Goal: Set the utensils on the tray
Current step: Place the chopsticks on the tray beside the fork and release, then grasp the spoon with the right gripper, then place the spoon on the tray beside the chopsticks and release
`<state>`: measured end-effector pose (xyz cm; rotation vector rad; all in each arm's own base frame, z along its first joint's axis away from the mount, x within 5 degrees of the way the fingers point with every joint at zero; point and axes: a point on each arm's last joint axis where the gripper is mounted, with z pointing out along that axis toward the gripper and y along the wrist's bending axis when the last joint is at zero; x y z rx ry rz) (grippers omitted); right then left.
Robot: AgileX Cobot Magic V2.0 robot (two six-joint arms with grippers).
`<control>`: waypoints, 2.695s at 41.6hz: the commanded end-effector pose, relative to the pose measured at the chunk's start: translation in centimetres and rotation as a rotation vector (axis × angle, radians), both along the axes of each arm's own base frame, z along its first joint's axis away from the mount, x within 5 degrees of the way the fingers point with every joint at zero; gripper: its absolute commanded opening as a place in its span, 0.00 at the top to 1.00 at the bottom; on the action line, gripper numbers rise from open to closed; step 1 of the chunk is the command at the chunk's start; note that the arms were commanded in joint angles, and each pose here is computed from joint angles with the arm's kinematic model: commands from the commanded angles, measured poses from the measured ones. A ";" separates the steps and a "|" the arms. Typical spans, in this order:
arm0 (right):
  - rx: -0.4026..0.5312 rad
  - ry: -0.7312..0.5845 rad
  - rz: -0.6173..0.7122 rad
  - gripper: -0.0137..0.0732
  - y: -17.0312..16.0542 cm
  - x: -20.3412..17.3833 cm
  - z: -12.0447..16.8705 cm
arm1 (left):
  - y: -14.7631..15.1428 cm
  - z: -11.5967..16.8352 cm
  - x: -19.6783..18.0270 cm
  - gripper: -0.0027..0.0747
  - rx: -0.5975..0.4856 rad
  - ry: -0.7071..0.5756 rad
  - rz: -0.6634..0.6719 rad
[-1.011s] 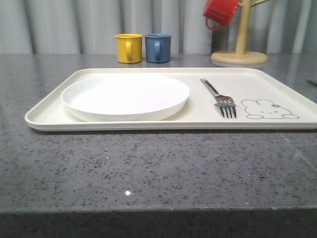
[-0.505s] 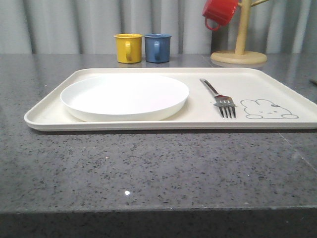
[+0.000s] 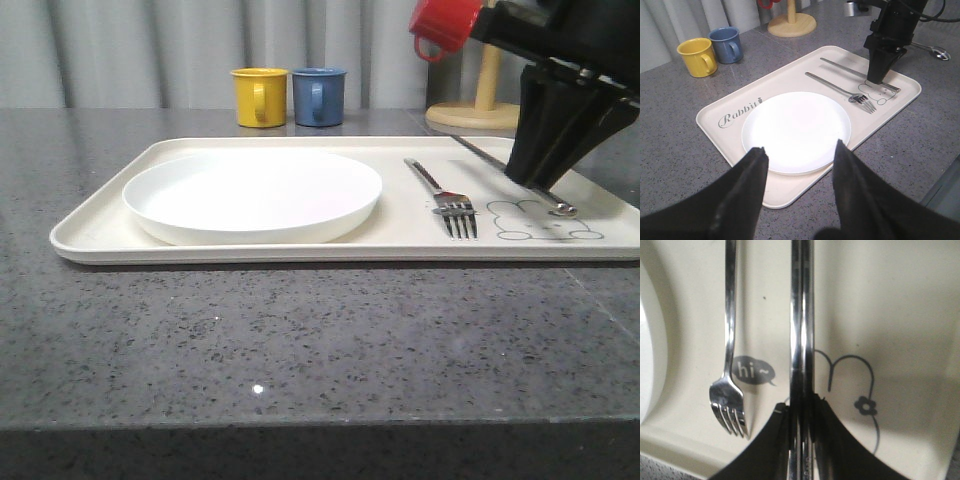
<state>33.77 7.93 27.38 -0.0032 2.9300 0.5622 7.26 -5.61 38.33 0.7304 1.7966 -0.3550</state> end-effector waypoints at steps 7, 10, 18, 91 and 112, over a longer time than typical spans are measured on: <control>0.051 -0.042 -0.066 0.63 0.6 0.6 1.0 | -0.2 1.4 0.0 0.56 -0.068 -0.074 -0.012; 0.051 -0.032 -0.067 0.61 0.6 0.8 0.7 | -0.2 1.4 0.0 0.56 -0.068 -0.074 -0.012; 0.056 -0.066 -0.068 0.47 0.6 0.6 1.5 | -0.2 1.4 0.0 0.56 -0.068 -0.074 -0.012; -0.257 -0.188 -0.121 0.85 -12.2 0.0 4.6 | -0.2 1.4 0.0 0.56 -0.068 -0.074 -0.012; -0.095 -0.165 -0.091 0.84 -1.5 2.0 3.4 | -0.2 1.4 0.0 0.56 -0.068 -0.074 -0.012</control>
